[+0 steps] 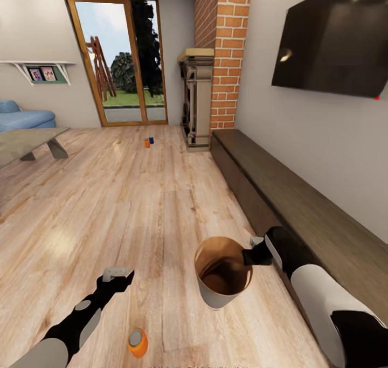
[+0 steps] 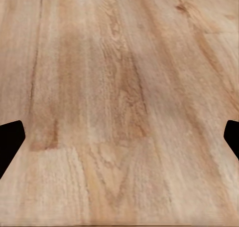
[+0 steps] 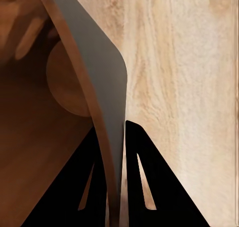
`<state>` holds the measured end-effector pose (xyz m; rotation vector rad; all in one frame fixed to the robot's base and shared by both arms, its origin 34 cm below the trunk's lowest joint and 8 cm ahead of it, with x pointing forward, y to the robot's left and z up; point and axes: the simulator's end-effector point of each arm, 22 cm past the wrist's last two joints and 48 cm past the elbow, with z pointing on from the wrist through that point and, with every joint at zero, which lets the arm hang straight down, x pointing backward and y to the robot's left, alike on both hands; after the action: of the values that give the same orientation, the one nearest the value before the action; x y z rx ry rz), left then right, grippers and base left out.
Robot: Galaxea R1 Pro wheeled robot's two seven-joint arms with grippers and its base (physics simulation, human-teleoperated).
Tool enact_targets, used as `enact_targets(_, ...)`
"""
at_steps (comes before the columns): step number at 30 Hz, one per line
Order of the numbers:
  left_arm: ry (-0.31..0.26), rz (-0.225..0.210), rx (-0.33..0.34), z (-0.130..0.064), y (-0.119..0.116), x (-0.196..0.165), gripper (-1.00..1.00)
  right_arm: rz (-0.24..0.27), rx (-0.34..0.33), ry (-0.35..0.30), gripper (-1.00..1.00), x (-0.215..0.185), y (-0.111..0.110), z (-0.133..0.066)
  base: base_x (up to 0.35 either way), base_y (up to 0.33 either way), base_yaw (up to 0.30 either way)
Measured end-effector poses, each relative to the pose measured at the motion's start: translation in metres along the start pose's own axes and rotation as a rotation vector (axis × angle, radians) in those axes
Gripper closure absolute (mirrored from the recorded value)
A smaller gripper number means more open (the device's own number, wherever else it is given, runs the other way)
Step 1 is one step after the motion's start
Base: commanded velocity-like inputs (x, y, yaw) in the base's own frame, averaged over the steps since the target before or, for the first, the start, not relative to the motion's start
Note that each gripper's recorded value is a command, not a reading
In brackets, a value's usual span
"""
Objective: Put the three can of soda from the living room inside the tash can in the kitchen.
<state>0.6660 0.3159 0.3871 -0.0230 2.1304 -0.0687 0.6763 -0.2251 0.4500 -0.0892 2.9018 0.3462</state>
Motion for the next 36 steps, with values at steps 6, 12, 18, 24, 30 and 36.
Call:
enact_targets(6,0.016,-0.007,0.002,0.004,-0.007,0.03,-1.0,0.009,0.021,0.025,1.0,-0.01,-0.009,0.005,0.0,0.0,0.118)
enact_targets(12,0.024,-0.008,0.001,0.009,-0.007,0.051,-1.0,-0.011,0.118,0.043,1.0,-0.001,-0.038,0.019,0.0,0.0,0.117)
enact_targets(18,0.033,-0.007,0.002,0.014,-0.006,0.07,-1.0,0.026,0.122,0.052,1.0,0.009,-0.058,0.031,0.0,0.0,0.112)
enact_targets(24,0.045,0.001,0.01,0.019,-0.009,0.089,-1.0,0.034,0.167,0.039,1.0,0.008,-0.088,0.033,0.0,0.0,0.106)
enact_targets(30,0.075,-0.003,0.022,0.024,-0.019,0.111,-1.0,0.057,0.181,0.049,1.0,0.002,-0.107,0.036,0.0,0.0,0.105)
enact_targets(36,0.118,0.025,0.068,0.028,-0.042,0.135,-1.0,0.074,0.167,0.075,1.0,0.006,-0.11,0.053,0.0,0.0,0.103)
